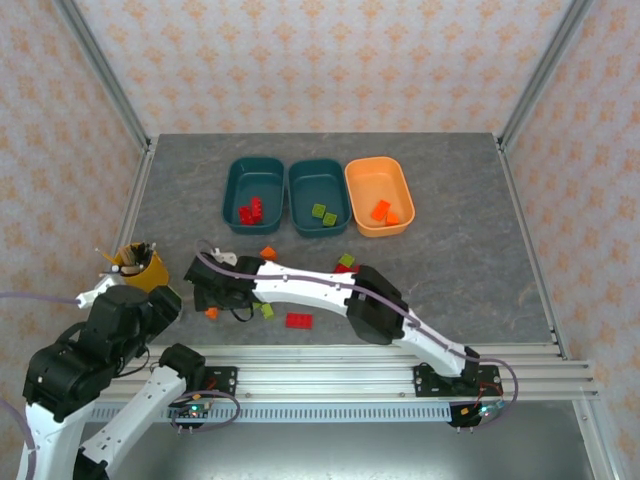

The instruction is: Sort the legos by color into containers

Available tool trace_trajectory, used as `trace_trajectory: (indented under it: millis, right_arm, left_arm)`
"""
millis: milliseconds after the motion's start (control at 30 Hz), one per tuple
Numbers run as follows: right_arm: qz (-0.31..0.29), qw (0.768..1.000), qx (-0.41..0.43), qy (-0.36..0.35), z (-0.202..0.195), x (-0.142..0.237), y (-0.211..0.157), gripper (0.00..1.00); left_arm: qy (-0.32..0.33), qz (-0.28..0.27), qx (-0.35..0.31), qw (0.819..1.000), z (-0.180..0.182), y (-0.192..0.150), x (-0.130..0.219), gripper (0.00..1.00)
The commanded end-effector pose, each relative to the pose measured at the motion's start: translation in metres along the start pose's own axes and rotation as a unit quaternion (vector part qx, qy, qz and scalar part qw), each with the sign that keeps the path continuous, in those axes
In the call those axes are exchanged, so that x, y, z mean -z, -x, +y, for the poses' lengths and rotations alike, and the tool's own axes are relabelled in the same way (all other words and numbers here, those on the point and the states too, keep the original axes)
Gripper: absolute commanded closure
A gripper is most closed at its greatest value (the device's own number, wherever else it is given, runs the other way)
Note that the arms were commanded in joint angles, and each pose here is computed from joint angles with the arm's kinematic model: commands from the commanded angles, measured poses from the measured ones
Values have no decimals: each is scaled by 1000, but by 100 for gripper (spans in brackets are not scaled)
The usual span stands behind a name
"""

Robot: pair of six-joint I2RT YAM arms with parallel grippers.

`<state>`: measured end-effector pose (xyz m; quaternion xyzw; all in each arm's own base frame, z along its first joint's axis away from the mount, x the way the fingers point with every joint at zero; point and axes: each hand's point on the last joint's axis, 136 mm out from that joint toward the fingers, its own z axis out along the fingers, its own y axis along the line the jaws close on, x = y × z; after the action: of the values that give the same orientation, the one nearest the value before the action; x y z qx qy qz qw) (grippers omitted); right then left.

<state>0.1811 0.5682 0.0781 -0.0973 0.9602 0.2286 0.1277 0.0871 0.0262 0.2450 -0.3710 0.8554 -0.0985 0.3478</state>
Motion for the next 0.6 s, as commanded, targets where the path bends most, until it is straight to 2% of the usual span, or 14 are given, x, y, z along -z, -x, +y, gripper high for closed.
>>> trace_trajectory:
  millis: [0, 267, 400, 567]
  right_arm:
    - [-6, 999, -35, -14, 1, -11, 0, 25]
    - [-5, 998, -52, -31, -7, -41, -5, 31]
    - [-11, 997, -58, -47, -16, -50, -6, 40]
    - [-25, 996, -57, -56, -20, -54, -2, 55]
  left_arm:
    - [9, -4, -9, 1000, 13, 0, 10, 25]
    - [-11, 12, -7, 1000, 9, -7, 11, 25]
    - [-12, 13, -9, 1000, 10, -7, 12, 25]
    - [-16, 14, -10, 1000, 10, -8, 12, 25]
